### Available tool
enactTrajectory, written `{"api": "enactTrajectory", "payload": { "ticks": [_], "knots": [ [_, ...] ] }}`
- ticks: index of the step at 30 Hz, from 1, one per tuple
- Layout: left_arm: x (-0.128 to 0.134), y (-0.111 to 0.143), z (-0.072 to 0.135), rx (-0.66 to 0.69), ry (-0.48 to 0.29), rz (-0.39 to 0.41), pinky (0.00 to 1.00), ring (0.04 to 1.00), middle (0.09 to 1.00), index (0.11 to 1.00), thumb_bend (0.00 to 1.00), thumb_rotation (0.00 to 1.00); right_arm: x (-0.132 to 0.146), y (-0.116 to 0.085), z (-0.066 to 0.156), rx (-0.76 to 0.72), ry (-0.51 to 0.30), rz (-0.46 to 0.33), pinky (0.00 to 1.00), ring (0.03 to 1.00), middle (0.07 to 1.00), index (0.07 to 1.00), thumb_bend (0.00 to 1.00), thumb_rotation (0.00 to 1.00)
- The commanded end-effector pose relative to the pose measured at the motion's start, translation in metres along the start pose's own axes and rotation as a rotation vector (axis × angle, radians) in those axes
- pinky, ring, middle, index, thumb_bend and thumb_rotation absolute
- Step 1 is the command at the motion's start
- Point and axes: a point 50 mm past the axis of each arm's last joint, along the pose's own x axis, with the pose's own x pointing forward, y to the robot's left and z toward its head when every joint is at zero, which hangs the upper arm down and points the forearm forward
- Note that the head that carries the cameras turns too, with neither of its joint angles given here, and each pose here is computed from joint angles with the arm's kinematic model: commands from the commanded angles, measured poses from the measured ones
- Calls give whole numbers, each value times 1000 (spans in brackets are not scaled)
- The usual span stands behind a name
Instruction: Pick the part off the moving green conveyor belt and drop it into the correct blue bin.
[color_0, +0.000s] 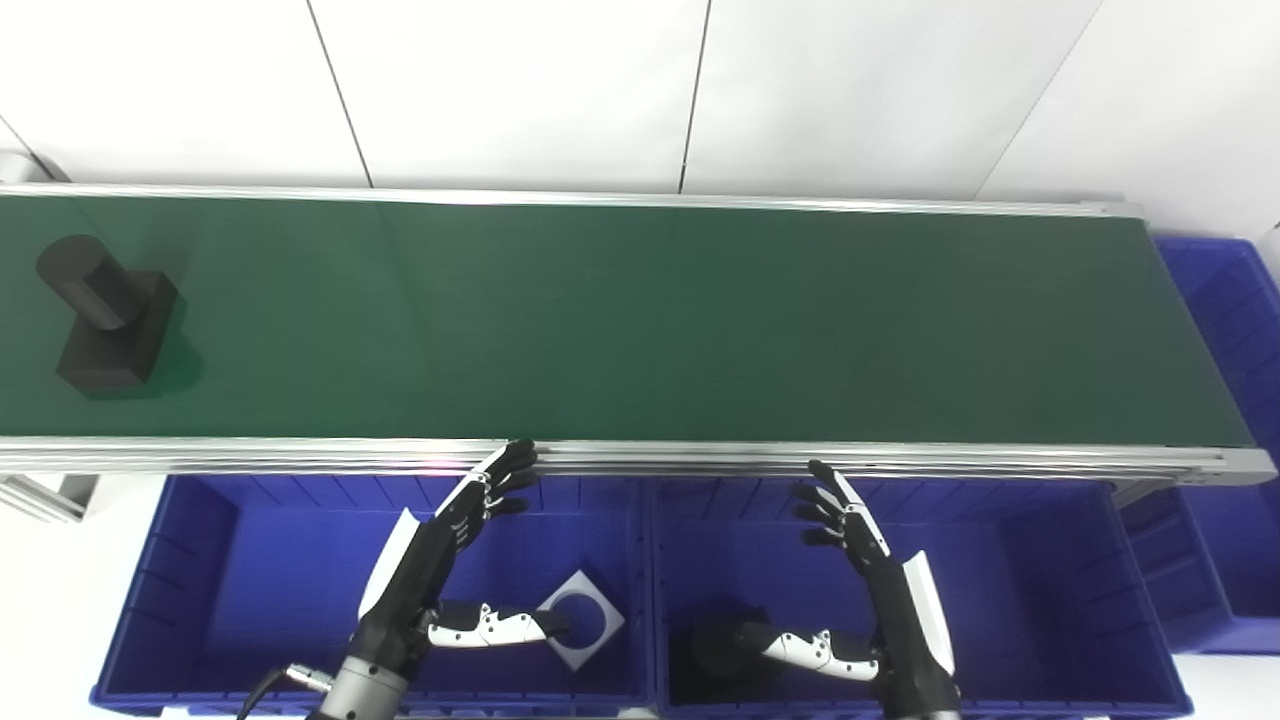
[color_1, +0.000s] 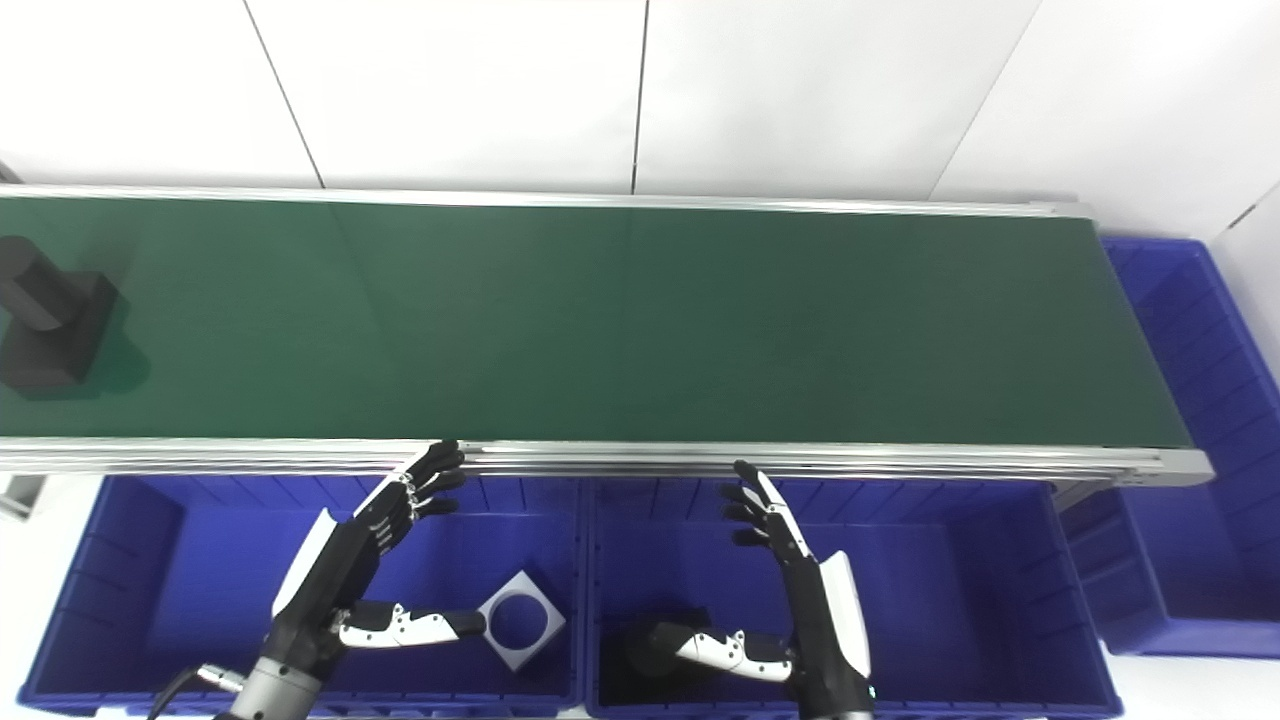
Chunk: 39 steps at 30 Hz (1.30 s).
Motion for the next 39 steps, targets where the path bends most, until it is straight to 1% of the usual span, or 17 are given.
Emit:
{"api": "enactTrajectory", "payload": {
  "ticks": [1,4,5,8,10,12,13,15,18,20,22,24,26,28,33,37,39],
  "knots": [
    [3,2,4,-2,-46,20,781,851,896,897,927,162,5,-3,12,19,-89,-16,696,789,836,924,988,395],
    [3,-4,3,8,-44,11,778,853,899,893,924,155,3,-7,8,32,-77,-10,694,787,838,927,980,384],
    [3,-5,3,13,-43,8,766,846,890,890,928,173,3,-8,6,30,-72,-8,709,795,842,934,973,396],
    [2,-13,1,20,-37,12,753,831,876,877,945,184,0,-13,1,44,-56,-5,737,812,856,948,958,375],
    [3,-19,-1,35,-36,22,725,804,858,858,961,199,-1,-17,-4,43,-44,-4,726,810,860,960,946,364],
    [4,-23,-3,50,-38,32,700,783,846,845,978,219,-2,-19,-8,33,-36,-1,739,826,864,970,938,351],
    [5,-25,-4,56,-39,37,684,774,840,833,990,218,-2,-21,-9,27,-33,0,769,846,879,984,929,356],
    [7,-28,-6,69,-44,45,673,768,832,823,996,214,-3,-22,-12,25,-26,1,782,857,886,994,923,359],
    [9,-30,-7,82,-56,53,647,749,819,805,1000,206,-4,-23,-13,55,-15,-2,822,876,900,1000,912,307],
    [10,-31,-8,92,-62,52,650,749,815,801,1000,215,-3,-23,-15,59,-9,-3,845,886,906,1000,904,291],
    [10,-31,-10,100,-66,50,653,749,817,803,1000,232,-3,-22,-16,55,-6,-12,834,882,898,999,910,276],
    [10,-31,-11,106,-69,50,655,747,817,801,1000,238,-3,-21,-17,40,-4,-31,791,848,878,990,910,285],
    [10,-31,-12,107,-69,49,654,745,817,801,1000,240,-4,-20,-18,34,-3,-39,784,841,877,989,904,282],
    [10,-32,-13,110,-69,48,643,738,816,804,1000,240,-4,-19,-18,26,-6,-43,745,813,867,981,893,252],
    [10,-31,-14,116,-73,47,628,729,812,794,1000,241,-1,-18,-18,24,-17,-56,683,773,843,971,887,238],
    [11,-32,-14,110,-76,46,622,732,808,783,1000,225,-2,-19,-15,27,-30,-66,679,771,847,975,887,257],
    [12,-32,-13,107,-78,46,629,733,809,787,1000,232,-2,-21,-12,23,-43,-76,674,763,835,973,884,246]
  ]
}}
